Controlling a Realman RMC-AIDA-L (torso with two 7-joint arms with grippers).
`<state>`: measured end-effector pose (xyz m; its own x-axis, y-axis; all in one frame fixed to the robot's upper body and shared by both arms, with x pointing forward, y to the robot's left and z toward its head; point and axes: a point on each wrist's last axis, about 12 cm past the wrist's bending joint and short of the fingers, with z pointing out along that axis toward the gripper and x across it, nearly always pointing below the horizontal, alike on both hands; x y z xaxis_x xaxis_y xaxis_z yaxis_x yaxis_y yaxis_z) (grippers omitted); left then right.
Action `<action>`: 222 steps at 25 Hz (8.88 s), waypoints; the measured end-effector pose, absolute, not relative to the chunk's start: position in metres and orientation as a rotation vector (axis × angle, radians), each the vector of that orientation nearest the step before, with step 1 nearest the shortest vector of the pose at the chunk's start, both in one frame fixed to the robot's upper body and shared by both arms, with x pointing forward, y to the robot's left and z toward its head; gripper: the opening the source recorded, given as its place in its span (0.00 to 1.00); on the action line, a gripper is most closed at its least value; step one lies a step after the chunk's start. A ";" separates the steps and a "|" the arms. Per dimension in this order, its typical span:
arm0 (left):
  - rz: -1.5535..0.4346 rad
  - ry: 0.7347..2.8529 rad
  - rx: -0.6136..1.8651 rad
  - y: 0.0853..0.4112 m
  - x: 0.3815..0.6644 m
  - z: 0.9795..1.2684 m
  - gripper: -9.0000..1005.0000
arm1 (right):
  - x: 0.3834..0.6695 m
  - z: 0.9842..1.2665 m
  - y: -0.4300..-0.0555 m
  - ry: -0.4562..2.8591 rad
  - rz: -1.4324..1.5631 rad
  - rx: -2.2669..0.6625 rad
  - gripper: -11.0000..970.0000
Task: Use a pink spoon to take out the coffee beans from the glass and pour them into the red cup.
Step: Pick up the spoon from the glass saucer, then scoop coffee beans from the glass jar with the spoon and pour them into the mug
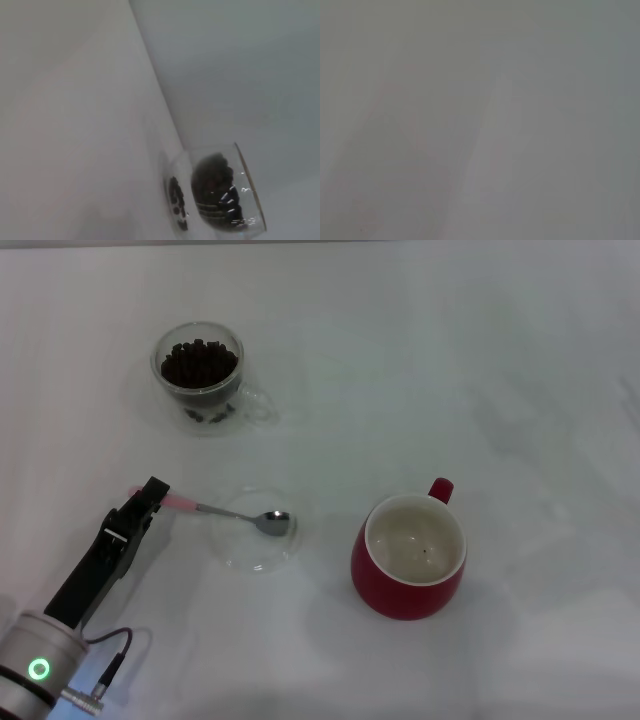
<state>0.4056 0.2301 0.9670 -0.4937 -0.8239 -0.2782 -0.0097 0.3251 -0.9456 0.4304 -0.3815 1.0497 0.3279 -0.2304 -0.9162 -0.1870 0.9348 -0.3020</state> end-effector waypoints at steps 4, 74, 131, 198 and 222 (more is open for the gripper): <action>-1.251 1.776 -0.768 0.231 0.403 0.965 0.22 | 0.430 1.049 -0.381 1.249 -0.026 -0.385 0.63; -1.192 1.802 -0.025 0.367 0.549 1.106 0.13 | 0.418 1.046 -0.340 1.146 0.204 -0.323 0.63; -1.099 2.016 -0.317 0.293 0.604 1.069 0.13 | 0.429 1.049 -0.330 1.133 0.271 -0.338 0.63; -1.648 1.995 -0.066 0.222 0.571 1.080 0.13 | 0.451 1.051 -0.326 1.157 0.273 -0.349 0.63; -1.499 2.059 0.674 0.163 0.575 1.105 0.13 | 0.444 1.045 -0.325 1.186 0.279 -0.331 0.63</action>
